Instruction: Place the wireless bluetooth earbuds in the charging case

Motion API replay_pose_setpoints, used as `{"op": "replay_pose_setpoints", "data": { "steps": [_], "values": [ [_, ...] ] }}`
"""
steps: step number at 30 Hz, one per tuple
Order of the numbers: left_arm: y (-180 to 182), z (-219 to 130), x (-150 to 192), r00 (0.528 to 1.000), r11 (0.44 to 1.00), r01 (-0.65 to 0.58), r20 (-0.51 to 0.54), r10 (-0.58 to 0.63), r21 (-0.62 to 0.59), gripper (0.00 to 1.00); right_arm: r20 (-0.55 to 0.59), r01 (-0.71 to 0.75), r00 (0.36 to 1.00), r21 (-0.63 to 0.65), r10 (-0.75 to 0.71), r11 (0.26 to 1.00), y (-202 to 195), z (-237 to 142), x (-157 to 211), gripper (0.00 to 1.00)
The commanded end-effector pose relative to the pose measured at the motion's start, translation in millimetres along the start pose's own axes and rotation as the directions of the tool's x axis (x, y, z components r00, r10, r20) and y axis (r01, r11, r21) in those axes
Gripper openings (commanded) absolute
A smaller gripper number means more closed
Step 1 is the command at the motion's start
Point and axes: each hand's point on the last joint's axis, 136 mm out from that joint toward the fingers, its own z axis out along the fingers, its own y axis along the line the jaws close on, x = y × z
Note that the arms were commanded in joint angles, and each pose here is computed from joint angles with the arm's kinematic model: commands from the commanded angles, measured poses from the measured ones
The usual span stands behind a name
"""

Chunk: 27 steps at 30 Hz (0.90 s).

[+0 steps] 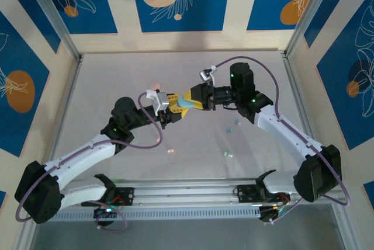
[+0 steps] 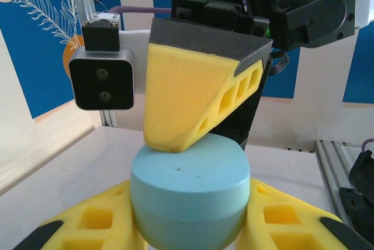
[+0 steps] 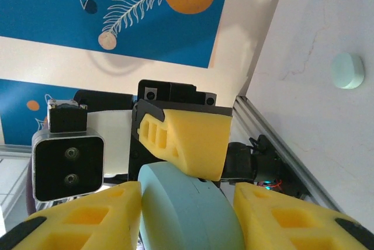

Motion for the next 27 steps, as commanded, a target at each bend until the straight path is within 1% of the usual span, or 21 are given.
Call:
{"op": "replay_pose_setpoints", "data": {
  "steps": [1, 3, 6, 10, 11, 17, 22, 27],
  "values": [
    [-1, 2, -23, 0.996, 0.998, -0.06, 0.059, 0.06, -0.007, 0.3, -0.056, -0.021, 0.998, -0.047, 0.019, 0.999, 7, 1, 10, 0.52],
    [0, 2, -23, 0.996, 0.998, -0.06, 0.059, 0.061, -0.01, 0.31, -0.053, -0.019, 0.998, -0.049, 0.016, 0.999, 8, -1, 10, 0.52],
    [1, 2, -22, 0.997, 0.998, -0.057, 0.059, 0.058, -0.015, 0.3, -0.066, -0.009, 0.998, -0.062, 0.005, 0.998, 12, -2, 12, 0.47],
    [2, 3, -20, 0.997, 0.999, -0.049, 0.055, 0.05, -0.016, 0.31, -0.074, -0.008, 0.997, -0.067, 0.003, 0.998, 13, -3, 14, 0.32],
    [2, 3, -20, 0.997, 0.999, -0.044, 0.055, 0.045, -0.016, 0.32, -0.07, -0.009, 0.998, -0.066, 0.005, 0.998, 14, -3, 13, 0.29],
    [3, 3, -20, 0.997, 1.0, -0.009, 0.072, 0.011, -0.02, 0.43, -0.031, -0.003, 1.0, -0.1, 0.0, 0.995, 23, -5, 8, 0.21],
    [5, 4, -19, 0.997, 1.0, 0.005, 0.083, -0.003, -0.027, 0.5, -0.004, -0.021, 1.0, -0.129, 0.021, 0.991, 29, -6, 5, 0.2],
    [5, 6, -20, 0.996, 1.0, 0.012, 0.089, -0.01, -0.023, 0.53, 0.006, -0.026, 1.0, -0.146, 0.027, 0.989, 31, -5, 4, 0.2]
  ]
}}
